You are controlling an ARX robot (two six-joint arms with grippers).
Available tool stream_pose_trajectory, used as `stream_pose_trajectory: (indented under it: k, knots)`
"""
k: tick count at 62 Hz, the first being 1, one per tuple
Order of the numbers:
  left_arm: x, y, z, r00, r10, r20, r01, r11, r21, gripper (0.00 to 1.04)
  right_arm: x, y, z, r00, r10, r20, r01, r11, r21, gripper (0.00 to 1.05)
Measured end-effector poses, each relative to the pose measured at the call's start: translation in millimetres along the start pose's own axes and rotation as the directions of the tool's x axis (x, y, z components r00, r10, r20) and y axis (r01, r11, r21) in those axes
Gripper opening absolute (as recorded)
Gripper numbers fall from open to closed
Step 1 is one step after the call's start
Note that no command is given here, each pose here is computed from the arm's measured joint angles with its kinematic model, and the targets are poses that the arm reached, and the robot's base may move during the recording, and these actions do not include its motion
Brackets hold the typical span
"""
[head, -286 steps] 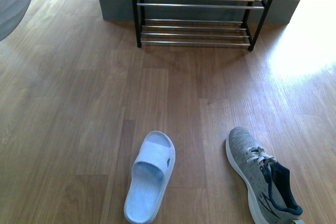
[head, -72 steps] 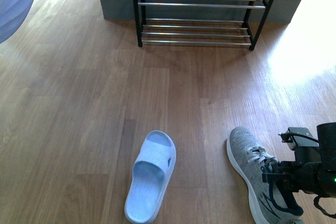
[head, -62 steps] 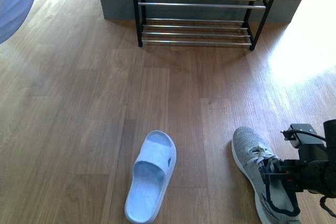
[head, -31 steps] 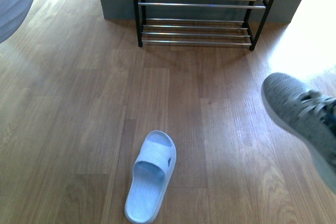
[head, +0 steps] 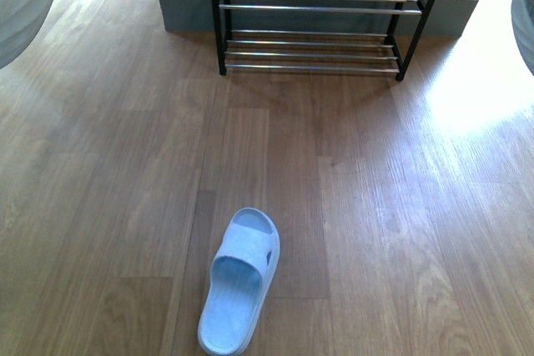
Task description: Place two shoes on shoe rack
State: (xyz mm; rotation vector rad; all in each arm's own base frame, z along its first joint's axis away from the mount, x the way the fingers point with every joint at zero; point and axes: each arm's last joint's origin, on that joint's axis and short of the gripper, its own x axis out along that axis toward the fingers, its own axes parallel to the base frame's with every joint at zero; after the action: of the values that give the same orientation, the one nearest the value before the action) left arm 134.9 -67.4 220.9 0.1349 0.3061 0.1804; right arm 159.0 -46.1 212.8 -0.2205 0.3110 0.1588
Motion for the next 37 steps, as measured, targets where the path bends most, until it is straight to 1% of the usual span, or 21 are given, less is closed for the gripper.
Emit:
stream_pose_trajectory:
  k: [6,29,37]
  knots:
    - [0.0,0.0,0.0,1.0,0.0,0.0,0.0,1.0,0.0,0.01,-3.4,0.9,3.4,1.0,0.007,0.027,-0.007,1.0,-0.011,0.01]
    - [0.0,0.0,0.0,1.0,0.0,0.0,0.0,1.0,0.0,0.01,-2.8,-0.1,1.8,1.0,-0.018,0.01,0.018,1.0,-0.006,0.01]
    - [-0.1,0.4,0.2,1.0,0.007,0.002,-0.007,1.0,-0.001,0.01,-2.8,0.8,2.2,1.0,0.004,0.019,-0.003,1.0,-0.007,0.01]
